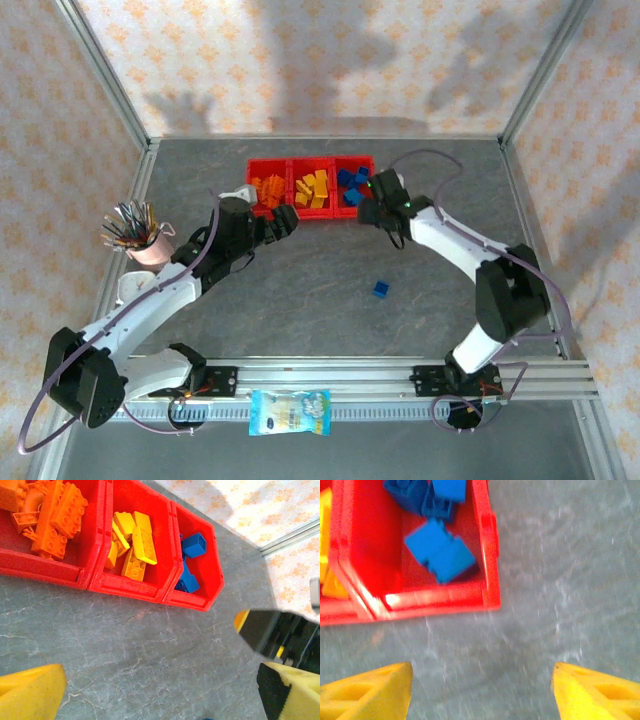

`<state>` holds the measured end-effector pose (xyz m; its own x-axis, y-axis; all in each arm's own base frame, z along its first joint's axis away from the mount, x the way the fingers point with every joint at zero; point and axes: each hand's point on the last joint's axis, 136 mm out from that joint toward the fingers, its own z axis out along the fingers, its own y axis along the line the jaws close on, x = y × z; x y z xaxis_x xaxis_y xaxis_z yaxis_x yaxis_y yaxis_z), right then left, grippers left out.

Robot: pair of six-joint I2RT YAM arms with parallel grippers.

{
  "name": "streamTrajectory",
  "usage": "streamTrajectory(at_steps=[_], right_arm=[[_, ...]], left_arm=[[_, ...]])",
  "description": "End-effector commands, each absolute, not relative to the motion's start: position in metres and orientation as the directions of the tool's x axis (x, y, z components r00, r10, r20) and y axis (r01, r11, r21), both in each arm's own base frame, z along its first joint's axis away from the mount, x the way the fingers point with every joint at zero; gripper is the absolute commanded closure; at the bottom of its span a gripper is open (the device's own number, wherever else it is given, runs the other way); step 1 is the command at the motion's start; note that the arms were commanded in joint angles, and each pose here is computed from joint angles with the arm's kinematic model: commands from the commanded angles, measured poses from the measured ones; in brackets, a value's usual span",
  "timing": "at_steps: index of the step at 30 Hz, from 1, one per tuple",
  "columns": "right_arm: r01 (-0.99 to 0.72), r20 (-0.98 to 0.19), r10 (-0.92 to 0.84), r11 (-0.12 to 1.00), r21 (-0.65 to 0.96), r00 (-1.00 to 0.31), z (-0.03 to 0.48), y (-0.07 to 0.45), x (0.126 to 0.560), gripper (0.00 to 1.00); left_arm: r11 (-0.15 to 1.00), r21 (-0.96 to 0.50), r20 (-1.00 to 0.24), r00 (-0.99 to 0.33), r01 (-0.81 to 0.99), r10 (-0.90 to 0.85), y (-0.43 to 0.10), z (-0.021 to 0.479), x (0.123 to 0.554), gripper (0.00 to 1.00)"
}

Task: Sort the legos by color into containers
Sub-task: Pick up the lego from the bottom-center of the table.

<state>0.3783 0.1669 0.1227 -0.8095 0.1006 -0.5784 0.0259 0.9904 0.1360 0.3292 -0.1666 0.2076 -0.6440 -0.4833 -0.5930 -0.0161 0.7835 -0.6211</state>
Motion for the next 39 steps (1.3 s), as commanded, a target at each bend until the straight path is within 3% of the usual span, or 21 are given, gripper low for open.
streamTrajectory(at_steps=[1, 7, 13, 16, 21, 27, 30, 34, 39], right_arm=[[0.007, -0.492, 0.081, 0.989, 0.15, -0.867, 0.097, 0.168, 0.337, 0.26], [-0.039, -0.377, 0.04, 0.979, 0.2, -0.926, 0.059, 0.18, 0.279, 0.23], [-0.08, -0.314, -0.019, 0.98, 0.182, -0.949, 0.031, 0.187, 0.248, 0.24], [-0.094, -0.283, -0.036, 0.977, 0.193, -0.958, 0.026, 0.194, 0.232, 0.26], [-0.1, -0.285, -0.05, 0.981, 0.164, -0.957, 0.024, 0.201, 0.217, 0.38], [-0.082, -0.327, -0.048, 0.993, 0.089, -0.944, 0.029, 0.197, 0.236, 0.64], [-0.095, -0.379, -0.051, 0.991, 0.099, -0.924, 0.049, 0.207, 0.251, 0.71], [-0.106, -0.472, -0.043, 0.989, 0.108, -0.88, 0.087, 0.219, 0.284, 0.73], [-0.052, -0.58, 0.017, 0.993, 0.101, -0.814, 0.125, 0.217, 0.356, 0.72]], left_arm=[[0.773, -0.634, -0.575, -0.659, -0.015, -0.485, -0.169, 0.2, 0.316, 0.01], [0.753, -0.657, -0.543, -0.668, -0.041, -0.509, -0.17, 0.185, 0.3, 0.01], [0.749, -0.66, -0.533, -0.669, -0.054, -0.518, -0.168, 0.179, 0.292, 0.01], [0.754, -0.655, -0.536, -0.668, -0.056, -0.516, -0.166, 0.18, 0.29, 0.01], [0.76, -0.647, -0.546, -0.658, -0.063, -0.519, -0.162, 0.178, 0.289, 0.01], [0.767, -0.639, -0.549, -0.664, -0.057, -0.507, -0.164, 0.178, 0.292, 0.01], [0.773, -0.631, -0.56, -0.658, -0.055, -0.504, -0.163, 0.181, 0.293, 0.01], [0.781, -0.623, -0.583, -0.642, -0.04, -0.498, -0.164, 0.191, 0.3, 0.01], [0.798, -0.602, -0.617, -0.619, -0.028, -0.486, -0.166, 0.202, 0.316, 0.01]])
